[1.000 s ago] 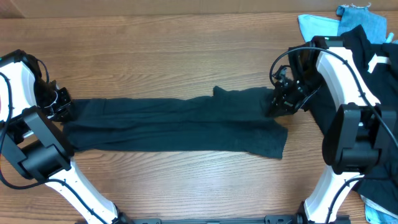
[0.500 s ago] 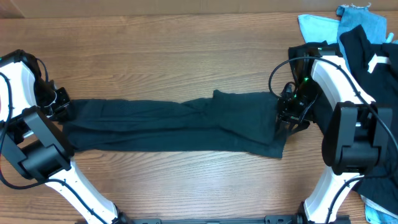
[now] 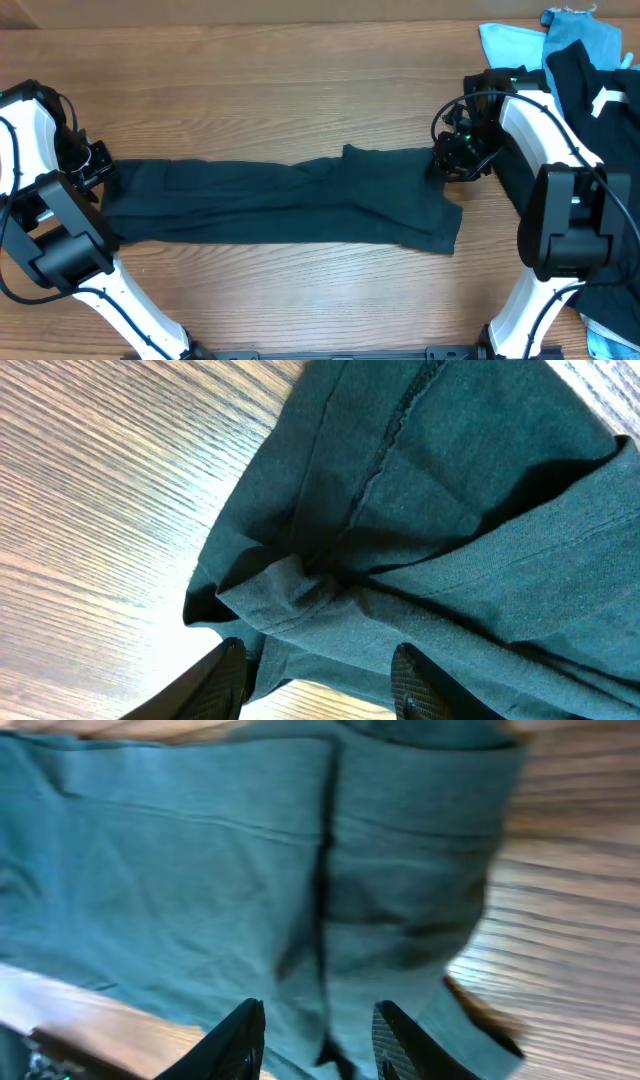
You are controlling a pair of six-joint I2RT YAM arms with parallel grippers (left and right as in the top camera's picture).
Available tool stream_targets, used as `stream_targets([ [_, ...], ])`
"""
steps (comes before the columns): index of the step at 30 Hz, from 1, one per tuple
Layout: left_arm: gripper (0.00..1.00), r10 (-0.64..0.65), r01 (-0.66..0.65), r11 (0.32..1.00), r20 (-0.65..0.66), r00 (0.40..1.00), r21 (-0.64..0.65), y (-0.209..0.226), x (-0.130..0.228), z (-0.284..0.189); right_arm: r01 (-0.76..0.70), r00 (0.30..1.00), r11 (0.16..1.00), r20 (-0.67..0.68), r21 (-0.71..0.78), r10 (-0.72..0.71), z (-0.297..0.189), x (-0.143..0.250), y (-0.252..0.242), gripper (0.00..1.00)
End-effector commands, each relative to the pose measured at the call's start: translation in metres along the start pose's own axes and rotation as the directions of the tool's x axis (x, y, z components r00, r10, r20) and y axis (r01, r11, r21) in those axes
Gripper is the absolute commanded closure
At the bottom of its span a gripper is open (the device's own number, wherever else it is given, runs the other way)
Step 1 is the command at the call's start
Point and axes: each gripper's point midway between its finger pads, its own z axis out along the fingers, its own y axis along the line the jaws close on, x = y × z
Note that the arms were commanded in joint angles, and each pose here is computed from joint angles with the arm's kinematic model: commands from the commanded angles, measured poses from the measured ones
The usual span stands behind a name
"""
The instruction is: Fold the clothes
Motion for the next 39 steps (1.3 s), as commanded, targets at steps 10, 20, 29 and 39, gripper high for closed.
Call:
stream_targets([
  [10, 0.51, -0.014, 0.014, 1.000, 0.004, 1.000, -0.004, 0.004, 0.002, -0.004, 0.147, 0.983, 0.989, 0.109, -0.018, -0.145, -0.002, -0.020, 0.033, 0.61],
  [20, 0.48, -0.014, 0.014, 1.000, 0.004, 1.000, -0.004, 0.004, 0.002, -0.004, 0.057, 0.987, 0.984, 0.140, 0.169, -0.081, -0.004, -0.029, 0.003, 0.62],
  [29, 0.41, -0.015, 0.015, 1.000, 0.005, 1.000, -0.003, 0.004, 0.001, -0.004, 0.054, 0.989, 0.984, 0.129, 0.169, -0.077, -0.003, -0.027, 0.003, 0.64],
  [39, 0.41, -0.015, 0.015, 1.000, 0.007, 1.000, -0.003, 0.004, 0.001, -0.004, 0.063, 0.993, 0.995, 0.096, 0.080, -0.071, 0.016, -0.016, 0.011, 0.73],
])
